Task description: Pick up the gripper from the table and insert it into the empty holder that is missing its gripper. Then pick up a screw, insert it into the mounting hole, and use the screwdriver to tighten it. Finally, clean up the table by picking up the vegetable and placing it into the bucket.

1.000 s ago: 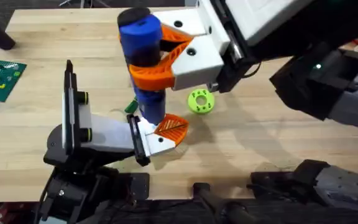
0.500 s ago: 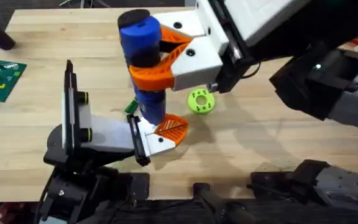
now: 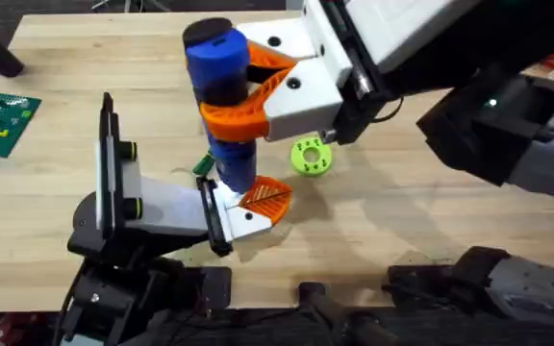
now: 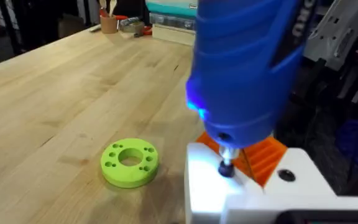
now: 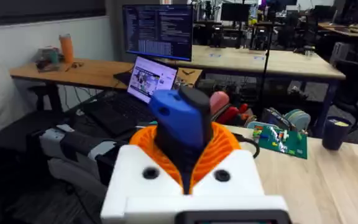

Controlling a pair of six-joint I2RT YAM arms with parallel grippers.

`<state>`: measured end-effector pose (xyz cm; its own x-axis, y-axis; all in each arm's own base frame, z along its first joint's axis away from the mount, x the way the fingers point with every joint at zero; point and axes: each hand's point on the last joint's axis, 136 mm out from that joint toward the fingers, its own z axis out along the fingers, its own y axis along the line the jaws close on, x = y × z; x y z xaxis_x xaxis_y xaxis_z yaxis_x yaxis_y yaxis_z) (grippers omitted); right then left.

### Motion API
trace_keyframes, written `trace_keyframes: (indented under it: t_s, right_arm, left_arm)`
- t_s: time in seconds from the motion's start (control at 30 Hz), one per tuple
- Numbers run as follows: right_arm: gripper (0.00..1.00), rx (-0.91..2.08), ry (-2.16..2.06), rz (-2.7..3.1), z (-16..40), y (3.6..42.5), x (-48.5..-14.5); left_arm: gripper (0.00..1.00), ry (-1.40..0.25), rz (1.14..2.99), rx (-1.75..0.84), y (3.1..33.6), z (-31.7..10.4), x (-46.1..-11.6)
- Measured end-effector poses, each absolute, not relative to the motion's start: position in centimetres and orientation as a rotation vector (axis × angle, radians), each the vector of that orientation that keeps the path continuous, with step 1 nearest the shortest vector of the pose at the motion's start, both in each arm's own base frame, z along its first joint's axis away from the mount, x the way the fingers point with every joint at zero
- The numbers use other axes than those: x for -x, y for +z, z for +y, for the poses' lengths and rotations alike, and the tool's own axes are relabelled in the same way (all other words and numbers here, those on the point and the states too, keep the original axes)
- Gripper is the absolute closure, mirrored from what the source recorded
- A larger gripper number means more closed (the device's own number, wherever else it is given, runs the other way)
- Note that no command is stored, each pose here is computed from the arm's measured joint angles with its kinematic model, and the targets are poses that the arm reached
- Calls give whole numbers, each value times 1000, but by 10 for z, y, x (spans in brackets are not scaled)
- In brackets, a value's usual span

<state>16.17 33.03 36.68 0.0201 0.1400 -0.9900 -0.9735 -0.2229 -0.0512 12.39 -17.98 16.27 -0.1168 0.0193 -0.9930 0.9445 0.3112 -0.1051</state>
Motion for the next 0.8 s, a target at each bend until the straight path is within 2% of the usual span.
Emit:
trace_keyframes:
  t_s: [0.8]
  right_arm:
    - [957, 1285, 1406, 980, 331, 365, -163]
  left_arm:
    - [987, -1033, 1451, -943, 163, -180, -124]
